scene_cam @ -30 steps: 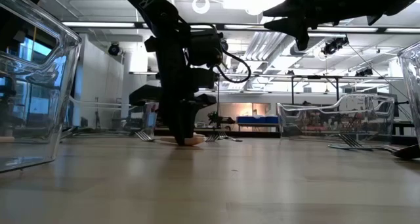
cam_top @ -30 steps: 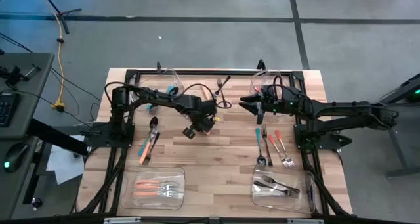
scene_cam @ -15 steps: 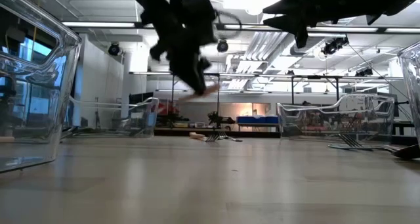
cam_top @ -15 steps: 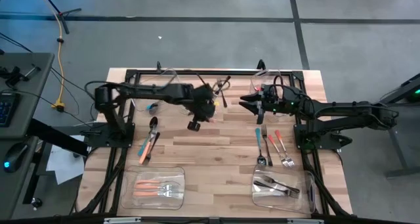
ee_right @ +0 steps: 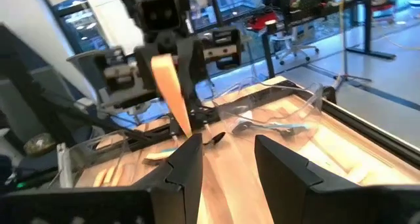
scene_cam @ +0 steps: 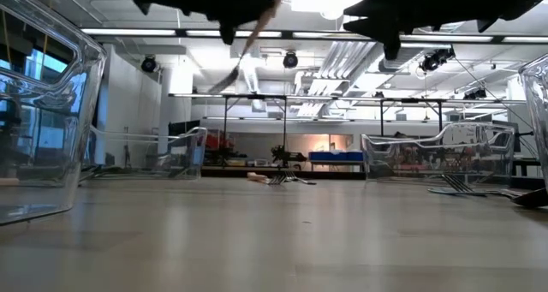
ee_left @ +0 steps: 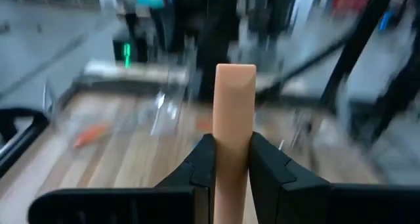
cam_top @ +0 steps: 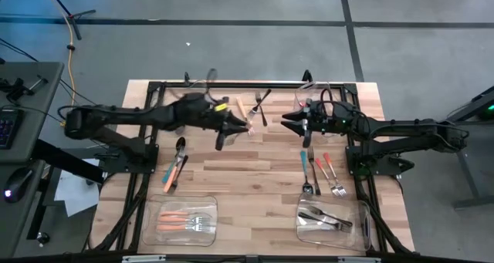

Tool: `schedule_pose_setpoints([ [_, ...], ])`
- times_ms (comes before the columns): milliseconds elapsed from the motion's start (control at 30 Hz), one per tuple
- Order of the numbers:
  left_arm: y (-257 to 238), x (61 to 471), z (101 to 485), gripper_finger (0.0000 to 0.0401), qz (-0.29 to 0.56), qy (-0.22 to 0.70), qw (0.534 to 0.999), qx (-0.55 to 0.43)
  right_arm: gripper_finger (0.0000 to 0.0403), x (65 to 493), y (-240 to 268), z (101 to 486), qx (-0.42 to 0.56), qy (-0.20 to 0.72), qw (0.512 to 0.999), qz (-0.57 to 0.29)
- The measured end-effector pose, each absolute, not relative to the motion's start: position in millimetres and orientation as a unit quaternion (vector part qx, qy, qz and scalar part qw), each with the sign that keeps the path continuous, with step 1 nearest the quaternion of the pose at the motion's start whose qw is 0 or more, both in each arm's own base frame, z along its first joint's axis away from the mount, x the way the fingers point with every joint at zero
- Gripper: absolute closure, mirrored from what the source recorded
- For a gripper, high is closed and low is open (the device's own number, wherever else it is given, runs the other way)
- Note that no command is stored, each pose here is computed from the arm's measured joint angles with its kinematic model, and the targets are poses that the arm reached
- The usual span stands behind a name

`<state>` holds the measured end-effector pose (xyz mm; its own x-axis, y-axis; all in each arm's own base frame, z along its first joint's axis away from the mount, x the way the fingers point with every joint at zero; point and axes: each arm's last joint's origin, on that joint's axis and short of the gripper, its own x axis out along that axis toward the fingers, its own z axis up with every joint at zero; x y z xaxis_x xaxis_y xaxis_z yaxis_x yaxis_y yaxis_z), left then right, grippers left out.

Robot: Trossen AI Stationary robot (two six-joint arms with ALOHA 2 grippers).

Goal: Sort silverware by color (type)
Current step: Put the light orange fork into the bottom left transparent bin

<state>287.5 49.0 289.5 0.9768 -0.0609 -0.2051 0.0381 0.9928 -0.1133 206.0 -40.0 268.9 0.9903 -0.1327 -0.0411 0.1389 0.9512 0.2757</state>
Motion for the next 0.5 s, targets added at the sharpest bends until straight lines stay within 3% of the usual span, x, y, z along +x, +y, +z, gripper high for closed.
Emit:
schedule_pose_setpoints([
  [200, 35.7, 258.2, 289.8, 0.036, 0.013, 0.003, 0.994, -0.105, 0.0279, 206.2, -38.2, 276.8, 0.127, -0.024, 0.991, -0.032],
  [500, 28.7, 234.1, 283.4, 0.036, 0.05, -0.08, 0.987, -0.131, 0.0279, 206.1, -36.8, 281.5, 0.102, -0.047, 0.993, -0.025],
])
